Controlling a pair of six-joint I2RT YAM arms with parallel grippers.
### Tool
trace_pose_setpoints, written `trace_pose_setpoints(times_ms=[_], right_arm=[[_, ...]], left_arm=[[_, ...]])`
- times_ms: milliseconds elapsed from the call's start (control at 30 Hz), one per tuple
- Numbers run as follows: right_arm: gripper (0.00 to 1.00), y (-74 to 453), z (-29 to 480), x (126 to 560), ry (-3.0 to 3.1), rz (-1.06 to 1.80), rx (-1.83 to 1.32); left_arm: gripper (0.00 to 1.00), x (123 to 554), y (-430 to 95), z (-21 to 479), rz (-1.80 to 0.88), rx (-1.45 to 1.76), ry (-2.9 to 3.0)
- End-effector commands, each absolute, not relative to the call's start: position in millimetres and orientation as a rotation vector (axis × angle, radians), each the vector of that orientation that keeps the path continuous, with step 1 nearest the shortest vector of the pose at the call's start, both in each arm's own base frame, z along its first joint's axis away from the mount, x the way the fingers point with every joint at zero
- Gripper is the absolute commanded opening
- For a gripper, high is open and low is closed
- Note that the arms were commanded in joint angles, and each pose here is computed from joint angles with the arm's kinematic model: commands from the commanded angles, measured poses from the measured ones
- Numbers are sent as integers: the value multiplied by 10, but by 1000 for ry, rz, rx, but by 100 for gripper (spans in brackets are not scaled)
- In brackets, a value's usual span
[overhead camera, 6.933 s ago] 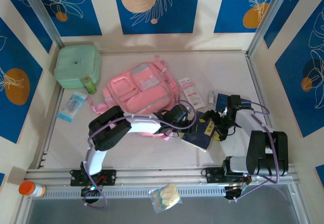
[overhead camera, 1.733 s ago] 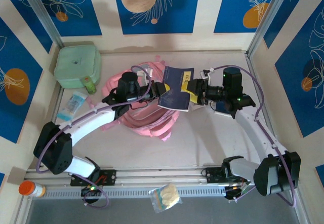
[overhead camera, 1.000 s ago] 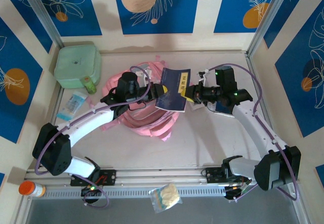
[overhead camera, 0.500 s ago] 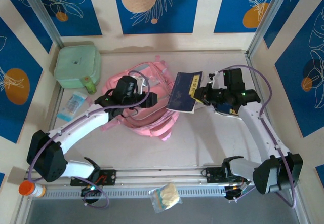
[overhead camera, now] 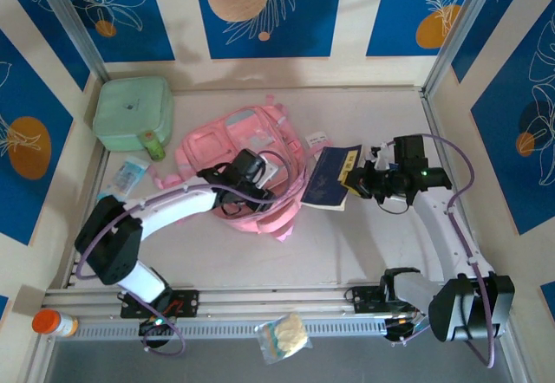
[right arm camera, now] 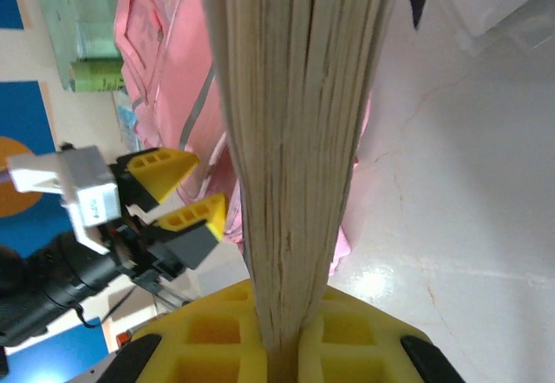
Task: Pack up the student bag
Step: Open the student bag at the center of the table.
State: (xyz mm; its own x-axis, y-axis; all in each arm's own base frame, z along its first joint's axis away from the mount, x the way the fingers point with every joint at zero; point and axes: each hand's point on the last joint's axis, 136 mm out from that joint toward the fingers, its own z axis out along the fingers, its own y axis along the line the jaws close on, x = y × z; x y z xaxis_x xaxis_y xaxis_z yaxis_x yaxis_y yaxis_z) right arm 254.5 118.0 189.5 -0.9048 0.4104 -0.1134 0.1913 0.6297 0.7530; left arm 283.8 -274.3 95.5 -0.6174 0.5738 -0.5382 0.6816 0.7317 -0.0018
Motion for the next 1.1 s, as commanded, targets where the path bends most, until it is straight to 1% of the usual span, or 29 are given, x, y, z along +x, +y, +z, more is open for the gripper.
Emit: trace_pose_setpoints(times_ms=[0,167,300,400,500,633,667,700,900,1067], right_arm=[[0,1193,1987,2510,2538,1222,458],[0,1149,1971,2519,2522,1239,481],[0,1122,1958,2537,2513,1253,495],[0,1114,1970,2563,2502,1276,505],[0,1117,1971,2575,2503,1285,504],[0,1128,1986,2564,2497,1299,497],[0,1133,1994,2563,2496,1302,494],[0,1132,2004,2560,2495,1302,491],[0,1148,2080,2523,2508,1312,461],[0,1218,2126,2487,2518,1344,434]], left_arm=[[59,3091,-2737,1024,-123,964,2355],[56,3281,-2680,980,4,922,2342],[49,3358,-2674,946,51,922,2333],[35,3387,-2678,963,68,927,2327],[26,3377,-2705,1032,39,933,2308],[5,3372,-2691,1160,33,931,2280],[2,3368,-2683,1189,38,932,2278],[0,3362,-2673,1226,41,934,2278],[0,3331,-2630,1652,1,878,2211],[0,3433,-2403,2058,27,715,2190]])
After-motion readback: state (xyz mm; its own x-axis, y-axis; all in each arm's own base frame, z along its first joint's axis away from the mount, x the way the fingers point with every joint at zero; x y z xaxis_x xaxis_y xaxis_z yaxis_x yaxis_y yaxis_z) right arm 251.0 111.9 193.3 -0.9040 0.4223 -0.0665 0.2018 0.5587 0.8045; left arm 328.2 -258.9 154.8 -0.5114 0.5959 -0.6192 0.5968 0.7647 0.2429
